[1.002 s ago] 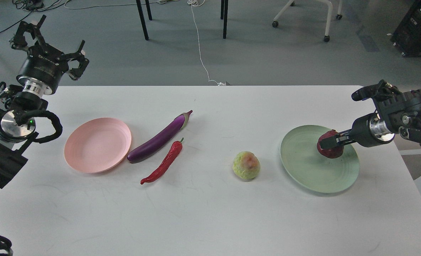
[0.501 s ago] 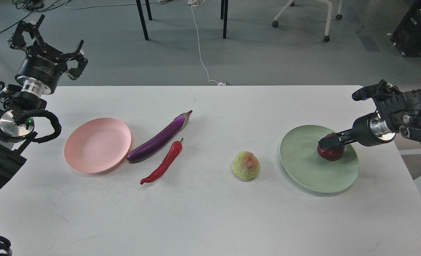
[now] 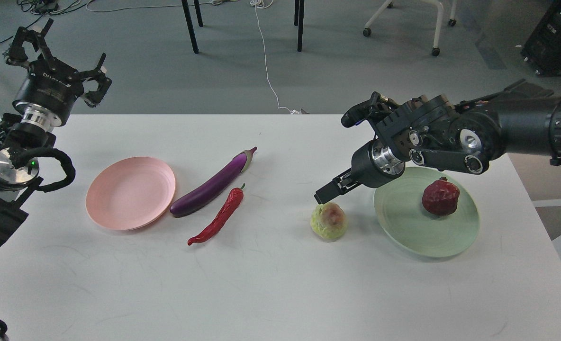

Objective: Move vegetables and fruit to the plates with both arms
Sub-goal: 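Grasp the pale green fig with the right gripper, then place the fig on the pale green plate beside the pomegranate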

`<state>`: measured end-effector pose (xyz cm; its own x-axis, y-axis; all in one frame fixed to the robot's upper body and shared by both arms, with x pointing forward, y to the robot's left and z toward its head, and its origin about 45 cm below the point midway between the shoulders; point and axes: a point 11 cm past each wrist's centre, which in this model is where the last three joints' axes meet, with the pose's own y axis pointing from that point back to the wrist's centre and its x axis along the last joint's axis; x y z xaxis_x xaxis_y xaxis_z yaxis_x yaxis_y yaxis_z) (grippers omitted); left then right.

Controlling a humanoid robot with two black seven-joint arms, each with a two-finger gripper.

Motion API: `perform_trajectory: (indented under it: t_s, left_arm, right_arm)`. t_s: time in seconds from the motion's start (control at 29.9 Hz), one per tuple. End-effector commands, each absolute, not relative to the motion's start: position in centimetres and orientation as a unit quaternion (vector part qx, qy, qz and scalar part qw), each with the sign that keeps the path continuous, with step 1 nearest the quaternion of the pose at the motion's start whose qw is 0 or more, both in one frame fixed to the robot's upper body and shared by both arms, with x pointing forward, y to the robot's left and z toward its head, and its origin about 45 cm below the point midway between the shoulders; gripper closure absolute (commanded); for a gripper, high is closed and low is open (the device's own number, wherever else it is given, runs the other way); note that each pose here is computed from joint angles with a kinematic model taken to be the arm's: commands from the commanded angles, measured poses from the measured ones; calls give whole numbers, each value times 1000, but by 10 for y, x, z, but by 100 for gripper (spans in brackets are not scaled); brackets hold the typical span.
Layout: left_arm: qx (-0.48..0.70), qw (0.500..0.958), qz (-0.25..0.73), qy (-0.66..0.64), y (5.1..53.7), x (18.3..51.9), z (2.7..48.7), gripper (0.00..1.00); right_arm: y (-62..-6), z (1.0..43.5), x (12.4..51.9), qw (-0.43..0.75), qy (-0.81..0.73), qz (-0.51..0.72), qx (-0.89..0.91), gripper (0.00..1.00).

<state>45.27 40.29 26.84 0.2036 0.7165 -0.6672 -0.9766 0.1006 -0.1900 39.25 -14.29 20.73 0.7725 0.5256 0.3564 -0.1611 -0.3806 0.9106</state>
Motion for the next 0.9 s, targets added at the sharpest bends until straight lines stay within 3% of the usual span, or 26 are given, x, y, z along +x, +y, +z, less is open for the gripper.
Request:
perform_trajectory:
  t_s: [0.0, 0.27, 0.4, 0.53, 0.74, 0.87]
  left_arm:
    - [-310, 711, 595, 210, 403, 452, 268, 2]
    - [-308, 709, 598, 211, 405, 451, 265, 2]
    - [-305, 708, 600, 213, 407, 449, 262, 2]
    - [-305, 708, 600, 213, 407, 449, 262, 2]
    - [-306, 708, 601, 212, 408, 449, 263, 2]
    - [-304, 708, 602, 211, 409, 449, 263, 2]
  right_arm:
    - [-130, 196, 383, 542, 142, 318, 765, 3]
    - [-131, 170, 372, 552, 165, 313, 755, 12]
    - [-137, 171, 375, 560, 165, 316, 748, 34]
    - [-136, 175, 377, 558, 162, 319, 749, 48]
    - [-141, 225, 409, 544, 95, 345, 759, 50]
    - [-177, 248, 419, 554, 58, 337, 759, 50]
